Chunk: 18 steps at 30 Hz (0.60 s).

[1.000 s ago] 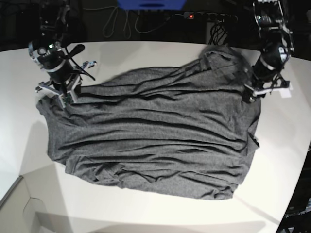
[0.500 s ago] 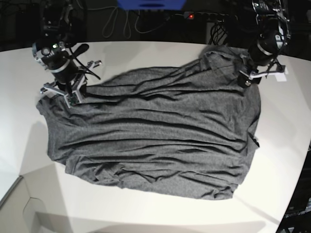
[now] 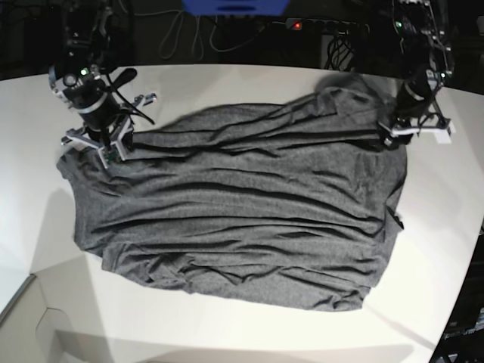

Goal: Layout the t-shirt on the table in an organized manner, then fold the t-shirt properly
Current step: 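Grasp the grey shirt's edge corners with both grippers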

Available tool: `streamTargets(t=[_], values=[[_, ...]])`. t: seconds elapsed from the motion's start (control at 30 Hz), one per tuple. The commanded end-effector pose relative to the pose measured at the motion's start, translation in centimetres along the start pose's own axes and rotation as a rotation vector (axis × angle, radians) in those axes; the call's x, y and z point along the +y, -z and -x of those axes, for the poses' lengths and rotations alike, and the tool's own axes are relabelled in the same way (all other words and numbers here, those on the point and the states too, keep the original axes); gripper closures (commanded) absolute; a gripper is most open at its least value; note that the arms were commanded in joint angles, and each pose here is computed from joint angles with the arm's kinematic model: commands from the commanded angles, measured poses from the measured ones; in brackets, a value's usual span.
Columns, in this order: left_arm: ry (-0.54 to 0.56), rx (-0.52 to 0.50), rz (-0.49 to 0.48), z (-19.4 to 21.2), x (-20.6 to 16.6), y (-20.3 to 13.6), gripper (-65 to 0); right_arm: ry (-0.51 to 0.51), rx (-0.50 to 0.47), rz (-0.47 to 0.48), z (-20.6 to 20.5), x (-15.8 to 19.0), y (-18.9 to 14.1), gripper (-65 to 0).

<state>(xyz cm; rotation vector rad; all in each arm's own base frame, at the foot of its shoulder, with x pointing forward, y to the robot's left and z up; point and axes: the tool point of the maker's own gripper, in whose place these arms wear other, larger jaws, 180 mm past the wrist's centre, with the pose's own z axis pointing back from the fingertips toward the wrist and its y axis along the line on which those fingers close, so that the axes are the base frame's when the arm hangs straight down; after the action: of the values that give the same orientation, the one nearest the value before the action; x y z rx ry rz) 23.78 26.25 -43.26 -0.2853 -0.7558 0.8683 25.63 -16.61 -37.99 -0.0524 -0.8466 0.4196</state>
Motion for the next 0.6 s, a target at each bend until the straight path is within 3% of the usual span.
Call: streamTargets(t=[0.0, 0.27, 0.43, 0.57], values=[[-0.001, 0.072, -0.089, 1.7, 2.2, 0.2, -32.2, 0.001, -0.035, 0.006, -0.9, -0.4, 0.0, -5.2], [0.025, 0.011, -0.099, -1.5, 1.2, 2.0, -32.2, 0.025, 0.065, -0.029, 2.7, -1.3, 2.9, -4.8], [-0.021, -0.060, -0.093, -4.3, 0.8, 2.1, -32.2, 0.077, 0.100, 0.051, 4.5, -4.6, 2.2, -4.8], [-0.030, -0.085, -0.071, -5.5, -0.3, 2.3, -32.2, 0.086, 0.120, 0.067, 5.6, -5.2, 1.6, -4.8]])
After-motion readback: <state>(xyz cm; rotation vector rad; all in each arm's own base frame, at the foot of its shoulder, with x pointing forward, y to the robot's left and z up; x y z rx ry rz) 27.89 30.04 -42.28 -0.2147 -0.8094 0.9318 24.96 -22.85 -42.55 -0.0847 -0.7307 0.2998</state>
